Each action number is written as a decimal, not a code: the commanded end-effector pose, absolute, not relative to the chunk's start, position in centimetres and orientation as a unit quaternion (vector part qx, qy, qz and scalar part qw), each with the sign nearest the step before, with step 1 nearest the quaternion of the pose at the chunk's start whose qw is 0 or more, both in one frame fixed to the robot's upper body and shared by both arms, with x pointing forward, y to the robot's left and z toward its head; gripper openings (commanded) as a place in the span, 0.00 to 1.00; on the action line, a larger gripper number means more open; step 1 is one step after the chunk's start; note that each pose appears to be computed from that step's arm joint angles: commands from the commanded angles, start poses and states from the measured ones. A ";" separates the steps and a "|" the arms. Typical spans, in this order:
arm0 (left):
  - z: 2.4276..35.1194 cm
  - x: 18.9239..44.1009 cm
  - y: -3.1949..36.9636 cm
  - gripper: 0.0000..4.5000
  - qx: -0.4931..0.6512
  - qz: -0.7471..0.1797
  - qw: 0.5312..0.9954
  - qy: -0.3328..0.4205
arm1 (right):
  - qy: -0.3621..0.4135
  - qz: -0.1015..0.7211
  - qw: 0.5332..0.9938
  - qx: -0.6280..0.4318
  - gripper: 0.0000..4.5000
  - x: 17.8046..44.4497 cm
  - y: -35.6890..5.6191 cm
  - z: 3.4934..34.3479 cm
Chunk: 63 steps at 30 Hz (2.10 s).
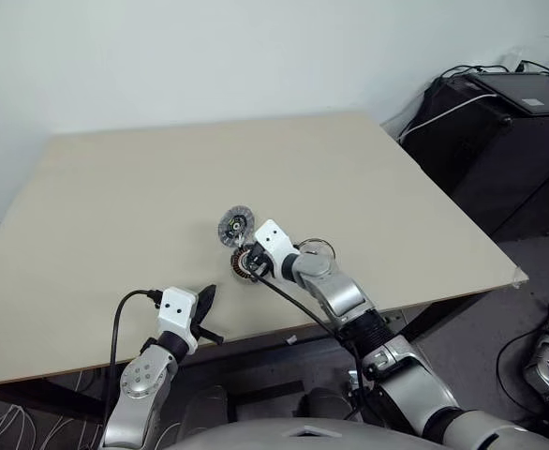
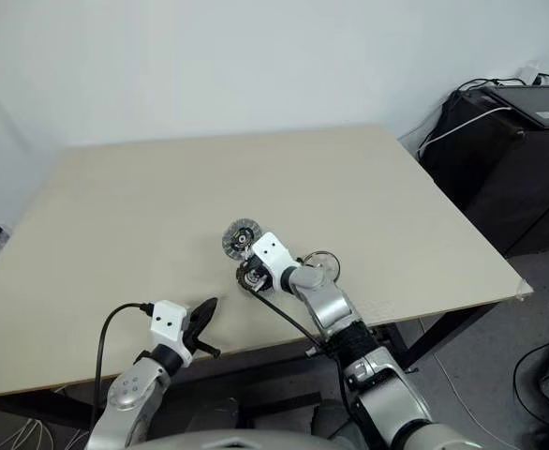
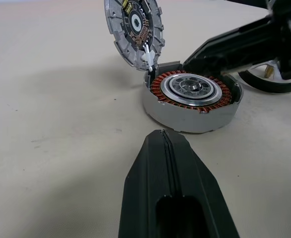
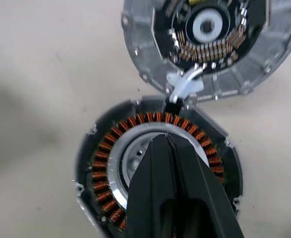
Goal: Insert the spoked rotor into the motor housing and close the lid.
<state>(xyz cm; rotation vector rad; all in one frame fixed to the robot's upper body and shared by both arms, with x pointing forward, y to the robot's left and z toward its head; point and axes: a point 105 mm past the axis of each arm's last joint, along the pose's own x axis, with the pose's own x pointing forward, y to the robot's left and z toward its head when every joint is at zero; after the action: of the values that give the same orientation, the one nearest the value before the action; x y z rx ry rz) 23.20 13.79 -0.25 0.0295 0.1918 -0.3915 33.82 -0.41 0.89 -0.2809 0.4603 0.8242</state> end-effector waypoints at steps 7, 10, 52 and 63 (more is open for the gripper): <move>1.1 23.8 13.5 0.00 0.013 -0.193 0.979 0.067 | 0.197 0.412 0.877 -0.148 0.01 34.2 0.1 2.0; 1.1 23.9 13.5 0.00 0.013 -0.192 0.979 0.067 | 0.200 0.419 0.874 -0.148 0.01 33.7 -0.1 1.9; 0.6 23.6 14.1 0.00 0.013 -0.177 0.981 0.081 | 0.207 0.411 0.877 -0.136 0.01 32.5 -0.3 0.8; 0.9 24.0 13.9 0.00 0.016 -0.179 0.981 0.074 | 0.074 0.314 0.942 -0.087 0.01 35.0 -4.5 7.7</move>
<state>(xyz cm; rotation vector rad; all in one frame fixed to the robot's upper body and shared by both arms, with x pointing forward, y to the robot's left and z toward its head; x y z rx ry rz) 23.54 14.12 -0.28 0.0319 0.1987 -0.3602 34.71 -4.00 5.73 -0.1943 0.2315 0.6639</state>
